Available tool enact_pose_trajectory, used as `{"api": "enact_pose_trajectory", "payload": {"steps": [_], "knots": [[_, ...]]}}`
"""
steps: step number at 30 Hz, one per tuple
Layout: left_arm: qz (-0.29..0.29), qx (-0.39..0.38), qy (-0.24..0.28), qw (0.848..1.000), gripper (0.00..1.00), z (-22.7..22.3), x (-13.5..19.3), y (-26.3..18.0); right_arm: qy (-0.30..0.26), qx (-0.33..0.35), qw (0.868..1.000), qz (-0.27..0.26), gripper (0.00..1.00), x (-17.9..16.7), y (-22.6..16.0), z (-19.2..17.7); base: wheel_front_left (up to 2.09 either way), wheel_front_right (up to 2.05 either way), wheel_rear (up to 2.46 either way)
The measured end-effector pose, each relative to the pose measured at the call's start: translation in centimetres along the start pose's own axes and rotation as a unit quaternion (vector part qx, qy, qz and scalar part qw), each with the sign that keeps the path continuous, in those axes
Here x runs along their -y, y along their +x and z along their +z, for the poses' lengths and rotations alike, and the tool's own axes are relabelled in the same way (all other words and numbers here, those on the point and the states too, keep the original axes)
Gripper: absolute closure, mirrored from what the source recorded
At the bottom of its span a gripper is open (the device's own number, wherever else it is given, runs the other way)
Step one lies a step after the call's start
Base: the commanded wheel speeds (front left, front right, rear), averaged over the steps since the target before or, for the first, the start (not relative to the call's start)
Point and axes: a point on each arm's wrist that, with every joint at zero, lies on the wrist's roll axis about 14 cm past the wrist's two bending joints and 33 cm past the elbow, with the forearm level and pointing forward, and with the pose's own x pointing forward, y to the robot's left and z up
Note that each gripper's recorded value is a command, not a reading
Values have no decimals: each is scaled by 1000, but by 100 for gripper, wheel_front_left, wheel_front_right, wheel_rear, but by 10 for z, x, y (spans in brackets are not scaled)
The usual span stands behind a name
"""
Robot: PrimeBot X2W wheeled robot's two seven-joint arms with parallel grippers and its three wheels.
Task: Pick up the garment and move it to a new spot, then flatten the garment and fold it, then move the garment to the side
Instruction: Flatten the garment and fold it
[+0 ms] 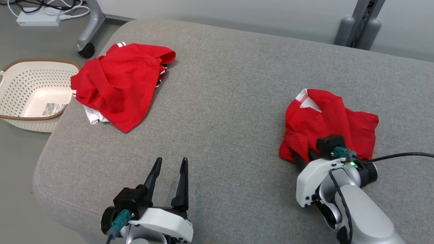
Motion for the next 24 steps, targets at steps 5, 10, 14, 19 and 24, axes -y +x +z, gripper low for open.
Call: {"api": "enact_pose_trajectory", "payload": {"steps": [5,10,14,19,24], "knots": [[-1,2,3,1000,0,1,0,1,15,24,999,15,0,-11,-1,14,0,0,0],[-10,11,8,1000,0,6,4,4,29,68,997,20,0,-14,-11,40,0,0,0],[-23,21,11,999,0,11,11,7,40,107,993,13,0,-11,-26,64,0,0,0],[-43,37,10,998,0,21,23,12,37,163,985,-33,0,17,-58,95,0,0,0],[-65,58,7,996,0,35,37,19,10,229,966,-118,0,68,-107,121,0,0,0]]}}
